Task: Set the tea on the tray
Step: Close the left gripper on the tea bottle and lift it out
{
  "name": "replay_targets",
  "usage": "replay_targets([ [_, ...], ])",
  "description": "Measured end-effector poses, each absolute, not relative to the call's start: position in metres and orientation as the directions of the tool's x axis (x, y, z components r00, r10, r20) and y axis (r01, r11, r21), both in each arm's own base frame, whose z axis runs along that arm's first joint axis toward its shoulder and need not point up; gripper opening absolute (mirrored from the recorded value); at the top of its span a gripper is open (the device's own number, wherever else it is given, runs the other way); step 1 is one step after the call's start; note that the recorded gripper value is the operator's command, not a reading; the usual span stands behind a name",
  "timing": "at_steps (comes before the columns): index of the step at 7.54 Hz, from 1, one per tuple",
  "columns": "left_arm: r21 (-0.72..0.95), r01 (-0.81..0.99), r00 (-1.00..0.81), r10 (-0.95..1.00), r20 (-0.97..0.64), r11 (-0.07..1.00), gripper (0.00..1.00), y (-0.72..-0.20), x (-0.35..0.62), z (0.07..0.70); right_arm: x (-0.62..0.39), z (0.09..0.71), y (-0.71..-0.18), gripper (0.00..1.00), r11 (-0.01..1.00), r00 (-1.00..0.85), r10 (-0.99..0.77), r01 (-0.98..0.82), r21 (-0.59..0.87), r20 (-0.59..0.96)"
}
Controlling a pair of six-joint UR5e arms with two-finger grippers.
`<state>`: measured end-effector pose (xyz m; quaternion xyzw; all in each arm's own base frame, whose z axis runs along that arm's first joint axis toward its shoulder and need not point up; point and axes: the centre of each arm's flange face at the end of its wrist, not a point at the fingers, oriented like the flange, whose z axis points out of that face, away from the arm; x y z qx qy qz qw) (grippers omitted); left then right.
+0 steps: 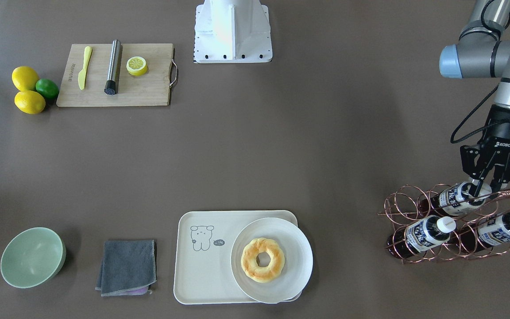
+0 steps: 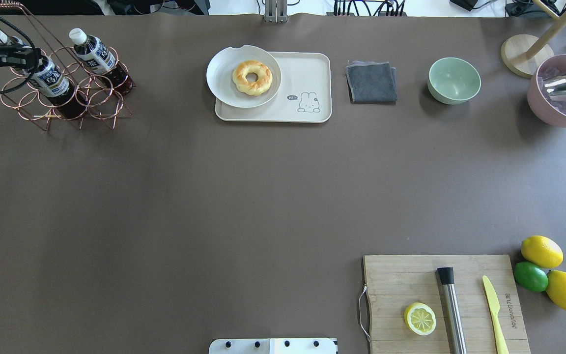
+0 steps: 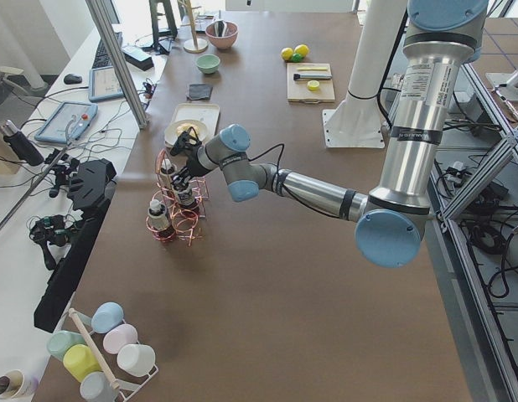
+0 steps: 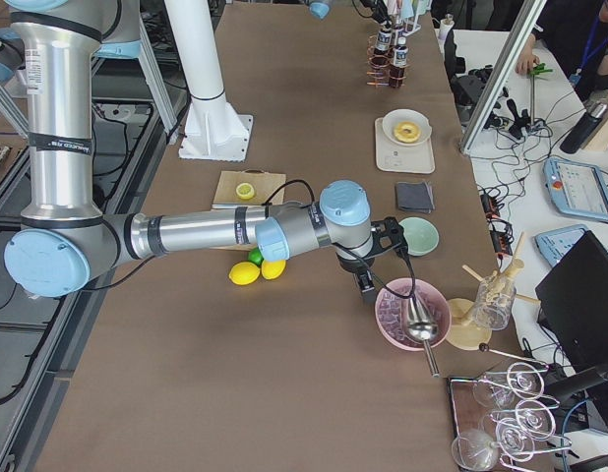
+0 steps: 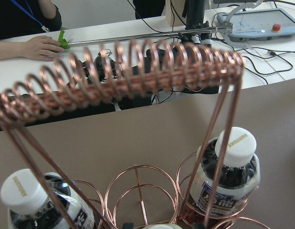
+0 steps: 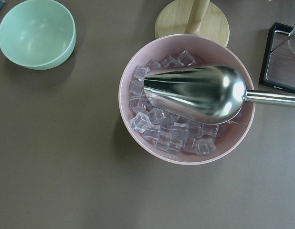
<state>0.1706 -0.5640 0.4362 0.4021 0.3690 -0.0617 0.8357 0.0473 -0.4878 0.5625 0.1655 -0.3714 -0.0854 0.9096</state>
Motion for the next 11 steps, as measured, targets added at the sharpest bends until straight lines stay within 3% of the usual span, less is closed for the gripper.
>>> replay_targets([
  [4,0.581,0.413,0.675,0.192,-0.713,0.702,0.0,-0.561,0.104,0.376,0.047,0.563,-0.487,1.0,0.931,0.71,-0.277,0.032,0.364,0.647],
  [8,0.634,0.391,0.689,0.245,-0.683,0.668,0.0,-0.541,0.042,0.303,0.047,0.563,-0.487,1.0,0.931,0.71,-0.278,0.032,0.364,0.647],
  [11,0.697,0.36,0.684,0.333,-0.65,0.62,0.0,-0.511,0.099,0.264,0.044,0.55,-0.49,0.99,0.926,0.702,-0.285,0.026,0.376,0.653],
])
